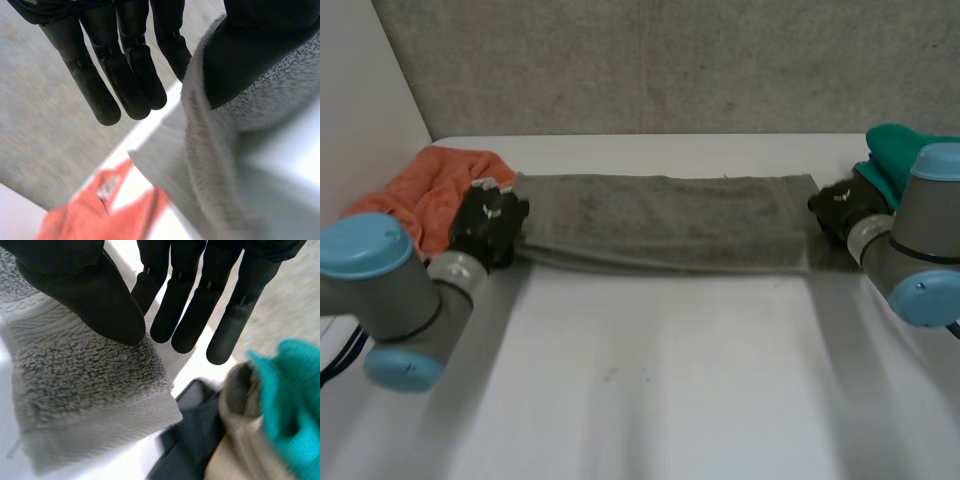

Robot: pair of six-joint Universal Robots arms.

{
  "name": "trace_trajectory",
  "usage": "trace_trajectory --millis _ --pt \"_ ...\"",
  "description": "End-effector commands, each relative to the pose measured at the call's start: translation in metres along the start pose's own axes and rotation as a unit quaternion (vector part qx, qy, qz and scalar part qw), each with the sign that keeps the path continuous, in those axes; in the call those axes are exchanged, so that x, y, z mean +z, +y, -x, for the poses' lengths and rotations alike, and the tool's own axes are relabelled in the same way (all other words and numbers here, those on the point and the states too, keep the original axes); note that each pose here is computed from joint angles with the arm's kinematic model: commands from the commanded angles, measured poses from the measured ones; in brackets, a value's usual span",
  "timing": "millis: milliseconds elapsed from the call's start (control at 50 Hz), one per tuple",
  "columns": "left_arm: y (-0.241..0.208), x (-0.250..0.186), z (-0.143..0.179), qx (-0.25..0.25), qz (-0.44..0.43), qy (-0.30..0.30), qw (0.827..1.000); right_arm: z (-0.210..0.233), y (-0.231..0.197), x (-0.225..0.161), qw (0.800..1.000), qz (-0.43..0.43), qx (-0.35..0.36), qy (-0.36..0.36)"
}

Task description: Fold the laundry.

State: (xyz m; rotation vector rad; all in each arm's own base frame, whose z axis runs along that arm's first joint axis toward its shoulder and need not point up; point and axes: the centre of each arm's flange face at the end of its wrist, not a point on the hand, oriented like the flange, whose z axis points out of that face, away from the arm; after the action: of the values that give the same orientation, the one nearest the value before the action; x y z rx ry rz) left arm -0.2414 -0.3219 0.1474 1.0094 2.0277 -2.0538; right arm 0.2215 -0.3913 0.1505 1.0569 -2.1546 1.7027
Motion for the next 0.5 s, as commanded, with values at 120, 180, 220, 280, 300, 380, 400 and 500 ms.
trace_trajectory --millis 120,180,220,280,300,380,400,500 --pt "-0.005 -0.129 -0.006 0.068 0.171 0.105 0.977 0.015 0.023 -0.119 0.968 0.177 -0.098 -0.149" --pt "-0.01 -0.154 -0.007 0.061 0.201 0.129 0.969 0.012 0.024 -0.141 0.962 0.185 -0.126 -0.158" --pt "-0.014 -0.172 -0.009 0.058 0.226 0.151 0.961 0.01 0.028 -0.158 0.956 0.192 -0.15 -0.162" --pt "-0.021 -0.192 -0.01 0.055 0.251 0.178 0.95 0.013 0.034 -0.172 0.949 0.198 -0.173 -0.173" --pt "-0.023 -0.195 -0.01 0.055 0.255 0.183 0.948 0.014 0.035 -0.173 0.948 0.199 -0.176 -0.176" --pt "-0.03 -0.193 -0.01 0.06 0.244 0.185 0.95 0.014 0.036 -0.171 0.948 0.198 -0.178 -0.176" --pt "-0.033 -0.187 -0.008 0.062 0.233 0.177 0.954 0.014 0.035 -0.17 0.948 0.196 -0.178 -0.175" --pt "-0.035 -0.134 -0.002 0.07 0.17 0.131 0.974 0.002 0.031 -0.128 0.969 0.161 -0.155 -0.109"
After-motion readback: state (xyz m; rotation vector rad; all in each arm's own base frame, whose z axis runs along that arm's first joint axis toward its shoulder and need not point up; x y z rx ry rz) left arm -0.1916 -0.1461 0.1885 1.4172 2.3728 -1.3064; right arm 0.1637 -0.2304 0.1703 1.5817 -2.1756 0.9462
